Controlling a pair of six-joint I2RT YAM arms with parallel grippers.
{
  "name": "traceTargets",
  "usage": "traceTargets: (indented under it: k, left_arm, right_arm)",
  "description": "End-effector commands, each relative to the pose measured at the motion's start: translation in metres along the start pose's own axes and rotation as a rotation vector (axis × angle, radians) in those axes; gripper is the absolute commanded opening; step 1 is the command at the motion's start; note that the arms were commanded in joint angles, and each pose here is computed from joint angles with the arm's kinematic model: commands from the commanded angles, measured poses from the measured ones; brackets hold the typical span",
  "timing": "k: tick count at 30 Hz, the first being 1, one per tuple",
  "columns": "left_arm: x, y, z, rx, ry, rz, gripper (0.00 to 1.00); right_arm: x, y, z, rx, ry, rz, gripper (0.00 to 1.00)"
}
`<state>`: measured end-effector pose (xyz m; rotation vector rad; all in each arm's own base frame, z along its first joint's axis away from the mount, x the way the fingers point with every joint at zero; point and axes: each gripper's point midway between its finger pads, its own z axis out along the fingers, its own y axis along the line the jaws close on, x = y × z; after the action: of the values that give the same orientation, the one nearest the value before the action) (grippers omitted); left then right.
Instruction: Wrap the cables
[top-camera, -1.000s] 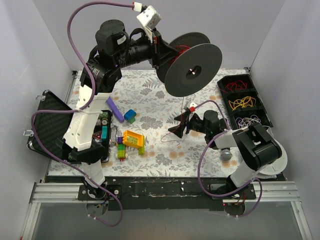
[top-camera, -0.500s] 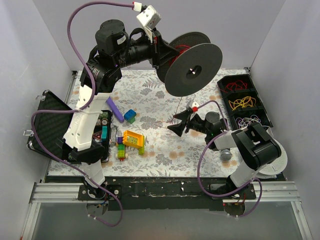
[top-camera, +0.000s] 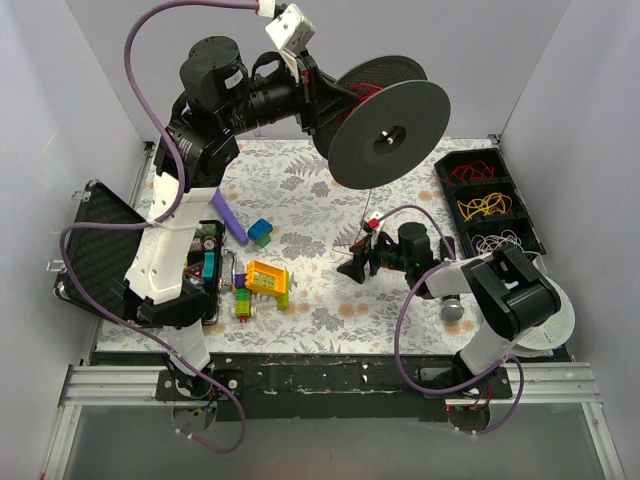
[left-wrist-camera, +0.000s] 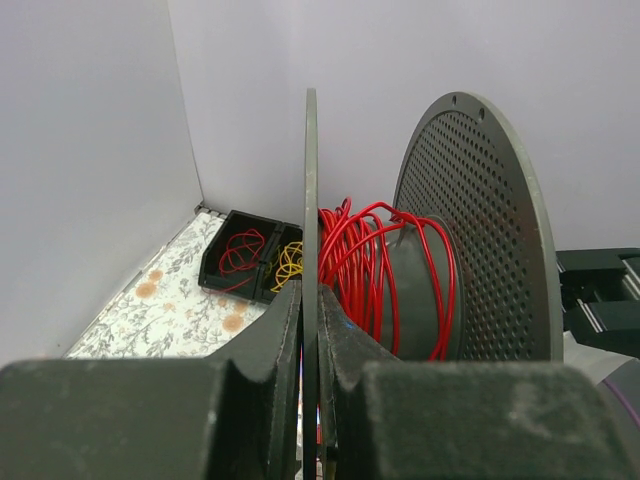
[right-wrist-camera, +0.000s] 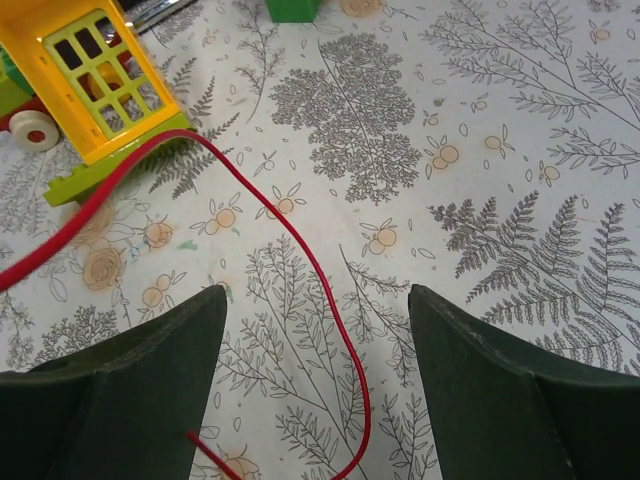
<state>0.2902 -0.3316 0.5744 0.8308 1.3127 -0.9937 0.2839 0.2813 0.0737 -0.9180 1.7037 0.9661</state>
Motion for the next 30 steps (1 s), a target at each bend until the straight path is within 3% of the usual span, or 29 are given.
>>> traceTargets:
  k: [1, 5, 7, 12, 18, 24, 27, 30]
  left_arm:
    - [-0.043, -0.021, -0.015, 0.047, -0.122, 0.056, 0.0]
    - [-0.042, -0.022, -0.015, 0.049, -0.117, 0.053, 0.0]
    - [-0.042, -0.022, -0.016, 0.047, -0.116, 0.057, 0.0]
    - [-0.041, -0.021, -0.016, 0.045, -0.113, 0.059, 0.0]
    - [-0.034, -0.016, -0.017, 0.019, -0.086, 0.067, 0.0]
    - [-0.01, -0.01, -0.042, -0.042, 0.03, 0.217, 0.0]
    - [0.044, 0.011, -0.06, -0.122, 0.22, 0.282, 0.0]
    - [0.131, 0.043, -0.086, -0.222, 0.482, 0.339, 0.0]
  right_arm:
    - [0.003, -0.016, 0.007, 0.055, 0.048, -0.012, 0.82]
    - [0.006, -0.015, 0.009, 0.043, 0.056, 0.001, 0.79]
    - [0.007, -0.012, 0.01, 0.026, 0.058, 0.006, 0.72]
    - [0.004, -0.005, 0.01, -0.01, 0.054, 0.027, 0.3]
    - [-0.004, -0.005, 0.003, 0.002, 0.041, 0.021, 0.01]
    - [-0.017, -0.063, -0.052, 0.201, 0.009, 0.228, 0.01]
    - [-0.039, -0.108, -0.106, 0.382, -0.083, 0.33, 0.01]
    - [-0.069, -0.132, -0.14, 0.503, -0.111, 0.344, 0.01]
